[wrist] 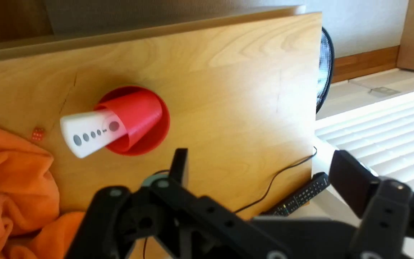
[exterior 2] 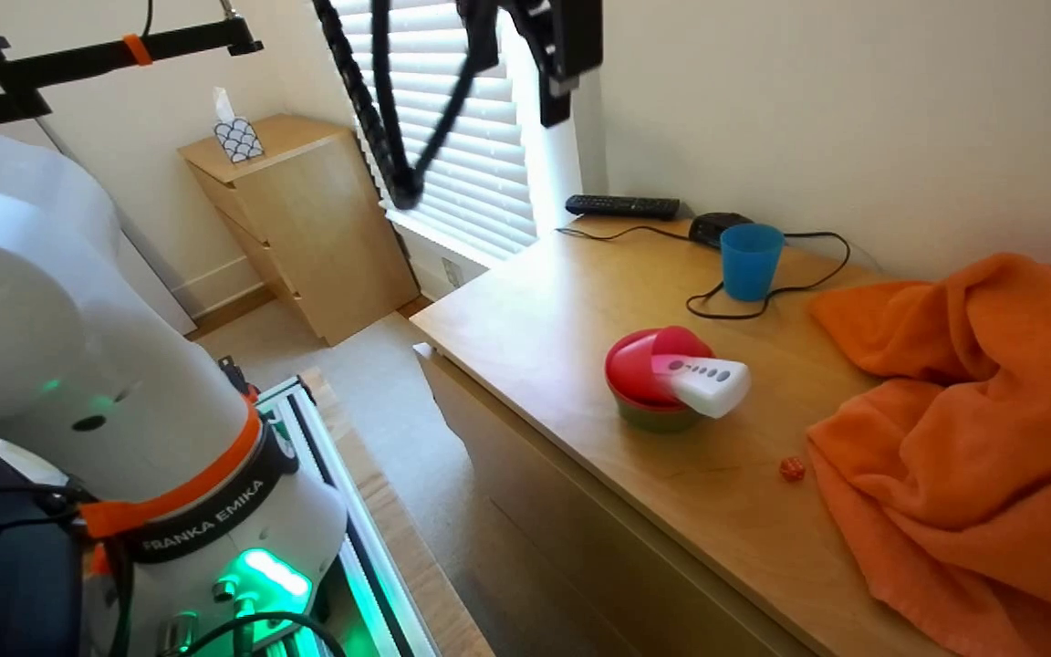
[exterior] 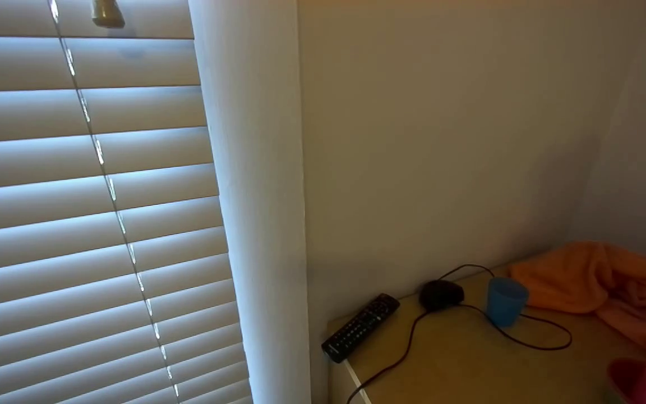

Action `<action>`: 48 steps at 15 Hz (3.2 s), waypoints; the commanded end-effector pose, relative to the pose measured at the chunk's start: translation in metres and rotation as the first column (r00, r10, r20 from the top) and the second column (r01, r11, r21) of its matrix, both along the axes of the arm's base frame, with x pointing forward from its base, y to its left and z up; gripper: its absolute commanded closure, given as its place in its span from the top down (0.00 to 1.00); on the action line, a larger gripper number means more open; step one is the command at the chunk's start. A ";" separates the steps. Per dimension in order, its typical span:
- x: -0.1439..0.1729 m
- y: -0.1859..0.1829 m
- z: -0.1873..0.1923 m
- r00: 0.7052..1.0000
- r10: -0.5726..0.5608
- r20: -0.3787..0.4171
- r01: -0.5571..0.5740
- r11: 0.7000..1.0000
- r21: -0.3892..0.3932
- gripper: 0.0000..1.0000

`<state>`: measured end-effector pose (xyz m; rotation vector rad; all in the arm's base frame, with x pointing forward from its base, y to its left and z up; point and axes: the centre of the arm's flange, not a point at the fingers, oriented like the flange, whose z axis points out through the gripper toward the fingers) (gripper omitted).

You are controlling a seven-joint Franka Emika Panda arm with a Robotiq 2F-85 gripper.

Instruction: Remove the cup from the stacked bowls.

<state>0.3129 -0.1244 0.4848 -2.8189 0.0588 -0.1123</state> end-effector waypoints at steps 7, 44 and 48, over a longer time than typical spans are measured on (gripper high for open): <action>0.056 -0.085 -0.103 0.947 -0.087 -0.310 0.157 0.966 0.207 1.00; 0.117 -0.084 -0.252 0.922 0.382 -0.065 -0.332 0.864 0.378 0.41; 0.119 -0.084 -0.249 0.929 0.358 -0.091 -0.308 0.887 0.345 0.12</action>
